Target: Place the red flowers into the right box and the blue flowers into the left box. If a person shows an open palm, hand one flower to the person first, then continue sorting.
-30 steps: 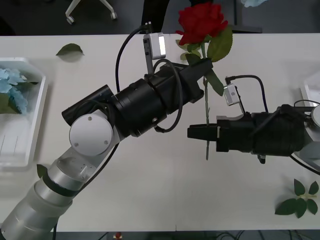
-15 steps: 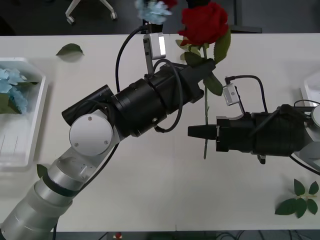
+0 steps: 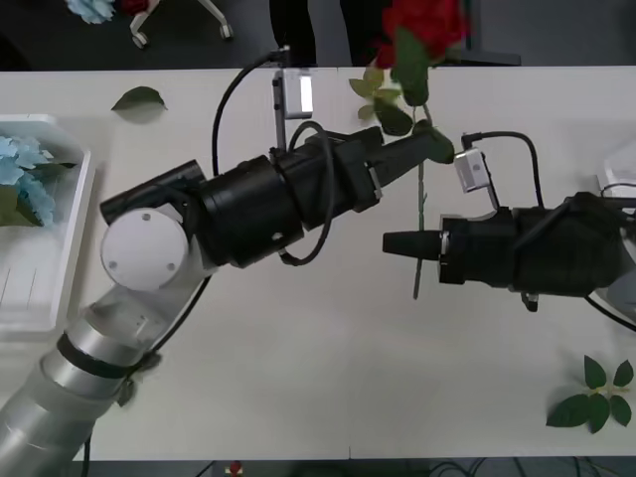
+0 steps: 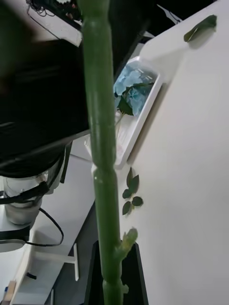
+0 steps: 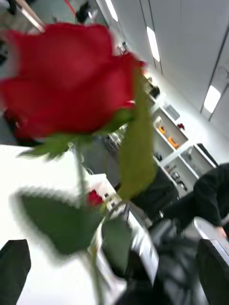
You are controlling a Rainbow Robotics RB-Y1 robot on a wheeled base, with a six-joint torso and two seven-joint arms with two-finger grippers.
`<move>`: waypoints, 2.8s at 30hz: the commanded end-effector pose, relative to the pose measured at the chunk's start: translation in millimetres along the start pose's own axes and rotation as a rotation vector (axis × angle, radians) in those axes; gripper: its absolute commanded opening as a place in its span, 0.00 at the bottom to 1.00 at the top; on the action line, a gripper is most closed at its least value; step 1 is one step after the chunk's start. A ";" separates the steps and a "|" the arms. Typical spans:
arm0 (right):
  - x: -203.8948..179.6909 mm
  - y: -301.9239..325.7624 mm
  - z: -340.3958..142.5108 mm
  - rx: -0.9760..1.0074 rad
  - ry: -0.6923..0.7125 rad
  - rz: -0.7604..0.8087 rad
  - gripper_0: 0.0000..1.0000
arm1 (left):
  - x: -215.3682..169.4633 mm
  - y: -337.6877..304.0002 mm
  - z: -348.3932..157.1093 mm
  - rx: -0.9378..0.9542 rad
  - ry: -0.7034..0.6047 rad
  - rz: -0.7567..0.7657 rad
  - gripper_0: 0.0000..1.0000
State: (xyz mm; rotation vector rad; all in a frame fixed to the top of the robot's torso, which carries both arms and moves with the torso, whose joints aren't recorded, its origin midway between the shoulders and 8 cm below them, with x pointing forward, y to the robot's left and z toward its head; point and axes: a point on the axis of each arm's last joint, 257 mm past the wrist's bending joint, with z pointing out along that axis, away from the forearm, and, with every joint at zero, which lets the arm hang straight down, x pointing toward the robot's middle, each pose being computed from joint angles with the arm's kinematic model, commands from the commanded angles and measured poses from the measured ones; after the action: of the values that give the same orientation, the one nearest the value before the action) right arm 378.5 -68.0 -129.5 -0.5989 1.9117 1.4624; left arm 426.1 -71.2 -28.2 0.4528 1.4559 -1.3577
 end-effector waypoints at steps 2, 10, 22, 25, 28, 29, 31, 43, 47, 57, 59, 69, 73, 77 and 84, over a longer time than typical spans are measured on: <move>-36.9 -27.5 -44.8 0.125 0.022 -0.086 0.00 | -28.6 8.9 -33.6 0.005 0.040 0.035 1.00; -74.4 -96.7 -154.1 0.419 0.118 -0.195 0.00 | -43.2 43.9 -94.8 -0.075 0.211 0.158 1.00; -84.3 -164.8 -352.5 0.932 0.308 -0.209 0.00 | -45.1 47.9 -177.4 -0.038 0.515 0.485 1.00; -77.3 -171.7 -391.1 1.002 0.324 -0.158 0.00 | -45.9 47.6 -184.1 -0.013 0.540 0.584 1.00; -67.7 -176.8 -425.8 1.072 0.356 -0.120 0.00 | -44.9 44.1 -186.3 0.019 0.551 0.645 1.00; -62.5 -180.2 -440.3 1.105 0.368 -0.103 0.00 | -45.4 42.7 -187.9 0.030 0.560 0.668 1.00; -53.3 -186.0 -463.8 1.157 0.387 -0.079 0.00 | -49.0 42.2 -192.4 0.040 0.584 0.716 1.00; -9.9 -212.8 -559.4 1.399 0.456 -0.026 0.00 | -76.6 61.2 -201.1 -0.010 0.707 0.956 1.00; 1.6 -223.8 -574.0 1.447 0.472 -0.029 0.00 | -87.1 65.0 -199.4 -0.041 0.704 0.976 1.00; 26.0 -251.4 -595.2 1.541 0.515 -0.067 0.00 | -90.2 58.1 -190.8 -0.030 0.635 0.952 1.00; 32.0 -256.3 -597.9 1.555 0.518 -0.068 0.00 | -91.0 52.7 -186.3 -0.015 0.605 0.940 1.00; 53.9 -283.1 -593.2 1.589 0.514 -0.106 0.00 | -88.2 50.8 -184.3 0.000 0.559 0.860 1.00; 54.9 -284.1 -594.4 1.593 0.524 -0.116 0.05 | -85.4 52.5 -184.0 0.008 0.556 0.828 1.00; 53.8 -284.3 -592.9 1.588 0.524 -0.122 0.54 | -85.0 53.1 -184.5 0.005 0.557 0.823 1.00; 50.1 -285.0 -585.7 1.569 0.525 -0.139 0.75 | -83.4 54.4 -185.2 0.001 0.560 0.814 1.00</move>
State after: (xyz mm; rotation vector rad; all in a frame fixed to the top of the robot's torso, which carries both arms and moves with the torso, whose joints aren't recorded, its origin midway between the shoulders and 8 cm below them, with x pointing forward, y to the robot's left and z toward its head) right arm 405.1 -707.8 -269.8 -0.2251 2.5997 -0.5447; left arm 426.5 137.6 -17.9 1.3596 1.4131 -0.5685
